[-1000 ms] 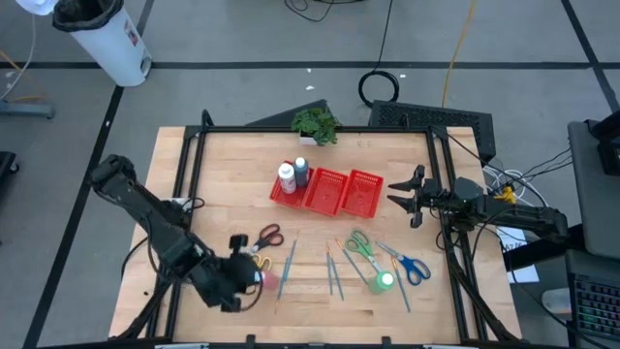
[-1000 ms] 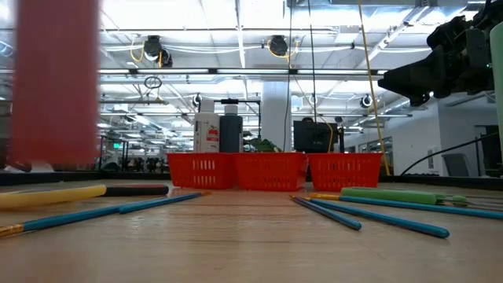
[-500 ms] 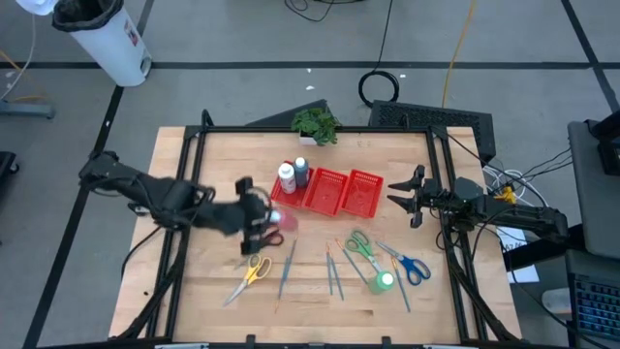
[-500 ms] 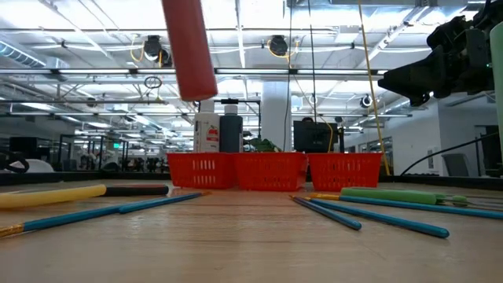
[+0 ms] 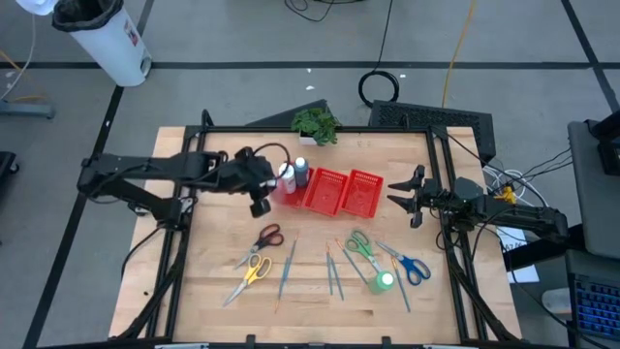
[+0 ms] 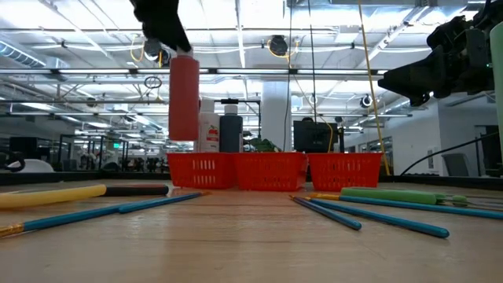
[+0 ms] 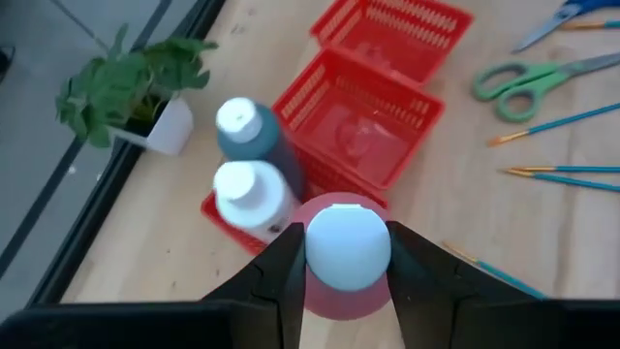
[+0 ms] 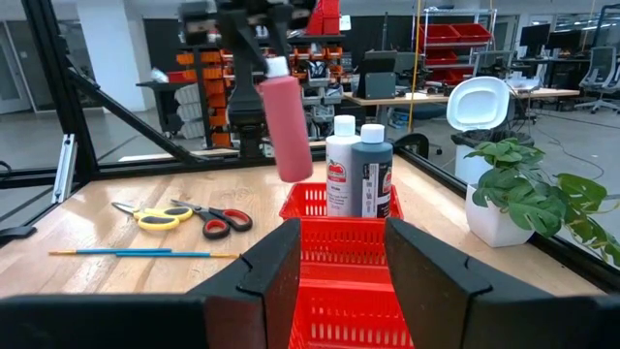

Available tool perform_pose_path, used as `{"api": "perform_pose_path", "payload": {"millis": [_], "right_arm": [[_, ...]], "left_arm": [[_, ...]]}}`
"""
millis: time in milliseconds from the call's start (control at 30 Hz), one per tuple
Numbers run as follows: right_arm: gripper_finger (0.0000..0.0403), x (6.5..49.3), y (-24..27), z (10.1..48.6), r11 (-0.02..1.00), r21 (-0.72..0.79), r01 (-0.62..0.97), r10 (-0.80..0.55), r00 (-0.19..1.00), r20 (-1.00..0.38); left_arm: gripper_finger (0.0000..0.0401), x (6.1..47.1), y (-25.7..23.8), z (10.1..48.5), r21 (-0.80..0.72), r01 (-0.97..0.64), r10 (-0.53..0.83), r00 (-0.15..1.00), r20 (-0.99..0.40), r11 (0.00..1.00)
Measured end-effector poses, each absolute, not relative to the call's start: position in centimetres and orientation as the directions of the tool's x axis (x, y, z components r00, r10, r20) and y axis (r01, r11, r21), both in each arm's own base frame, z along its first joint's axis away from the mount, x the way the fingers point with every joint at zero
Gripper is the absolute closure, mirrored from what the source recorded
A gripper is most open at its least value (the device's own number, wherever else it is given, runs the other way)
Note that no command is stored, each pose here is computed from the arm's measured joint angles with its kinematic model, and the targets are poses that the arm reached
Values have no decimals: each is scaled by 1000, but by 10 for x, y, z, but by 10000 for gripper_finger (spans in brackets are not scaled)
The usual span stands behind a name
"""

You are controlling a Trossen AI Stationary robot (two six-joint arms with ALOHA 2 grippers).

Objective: Pick & Place Paint Supplies
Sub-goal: Put the red paint bottle into the left red bin

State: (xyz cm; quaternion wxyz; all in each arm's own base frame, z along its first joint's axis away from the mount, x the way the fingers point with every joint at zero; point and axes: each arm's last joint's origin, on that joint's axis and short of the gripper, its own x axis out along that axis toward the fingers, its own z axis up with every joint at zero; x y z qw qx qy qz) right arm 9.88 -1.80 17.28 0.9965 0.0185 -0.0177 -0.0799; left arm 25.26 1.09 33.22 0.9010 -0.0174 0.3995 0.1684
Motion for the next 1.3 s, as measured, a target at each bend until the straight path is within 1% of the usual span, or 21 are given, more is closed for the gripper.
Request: {"api": "perform_pose_path", "payload": {"millis": [333,467,967,1300], "right_arm": [[261,99,-18,173,987,40,159,-160,987,32],[261,99,-18,173,987,40,158,-160,987,32],[261,99,-18,173,987,40,159,-160,987,32],[261,99,-18,173,987,40,158,-160,987,32]], "left_arm": [[279,256,27,321,93,-345,303,625,-720,934],[279,255,31,311,80,-349,291,610,-737,934],[279,255,35,282,43,-375,278,600,-750,926],[278,251,34,264,27,-403,273,566,-778,915]]}}
